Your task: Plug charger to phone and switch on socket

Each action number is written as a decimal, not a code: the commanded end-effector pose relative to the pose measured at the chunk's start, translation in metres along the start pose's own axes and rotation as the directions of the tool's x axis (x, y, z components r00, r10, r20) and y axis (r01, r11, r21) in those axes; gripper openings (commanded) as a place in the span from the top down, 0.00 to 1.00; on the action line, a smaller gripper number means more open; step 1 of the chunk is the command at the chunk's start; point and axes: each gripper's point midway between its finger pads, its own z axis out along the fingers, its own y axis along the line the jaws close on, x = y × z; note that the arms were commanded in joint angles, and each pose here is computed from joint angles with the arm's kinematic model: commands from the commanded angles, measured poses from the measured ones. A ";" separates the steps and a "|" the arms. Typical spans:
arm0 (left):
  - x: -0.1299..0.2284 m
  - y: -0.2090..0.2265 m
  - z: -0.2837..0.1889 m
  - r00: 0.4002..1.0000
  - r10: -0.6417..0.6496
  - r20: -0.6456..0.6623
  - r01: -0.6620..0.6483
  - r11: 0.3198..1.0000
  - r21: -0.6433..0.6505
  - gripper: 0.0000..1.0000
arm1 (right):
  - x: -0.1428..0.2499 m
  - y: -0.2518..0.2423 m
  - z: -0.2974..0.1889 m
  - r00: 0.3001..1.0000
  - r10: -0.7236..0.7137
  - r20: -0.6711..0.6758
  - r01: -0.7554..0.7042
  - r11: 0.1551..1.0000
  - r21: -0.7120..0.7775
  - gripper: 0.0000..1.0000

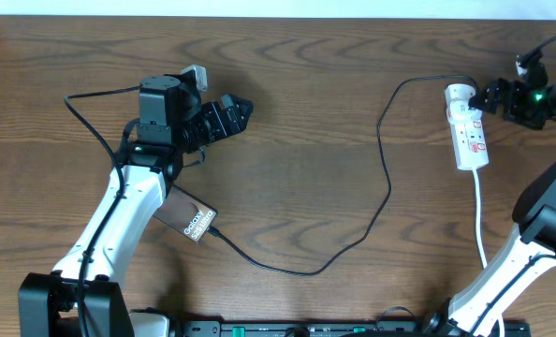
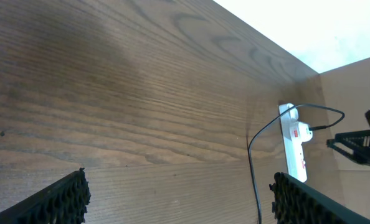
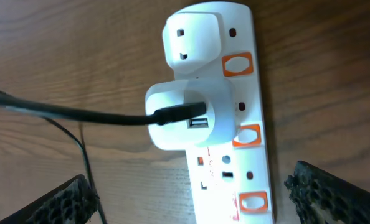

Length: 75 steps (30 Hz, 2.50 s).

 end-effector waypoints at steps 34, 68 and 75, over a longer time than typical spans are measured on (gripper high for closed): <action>-0.003 -0.006 -0.006 0.999 0.047 0.001 -0.047 0.999 -0.006 0.09 | 0.015 0.010 0.068 0.989 -0.012 -0.147 0.022 0.997 0.072 0.03; -0.003 -0.006 -0.006 0.999 0.046 0.000 -0.046 0.999 -0.007 0.09 | 0.020 0.044 0.070 0.986 0.028 -0.163 -0.043 0.995 -0.087 0.03; -0.002 -0.006 -0.006 0.999 0.045 -0.002 -0.045 0.999 -0.008 0.09 | 0.025 0.046 0.072 0.983 0.032 -0.178 -0.049 0.995 -0.089 0.03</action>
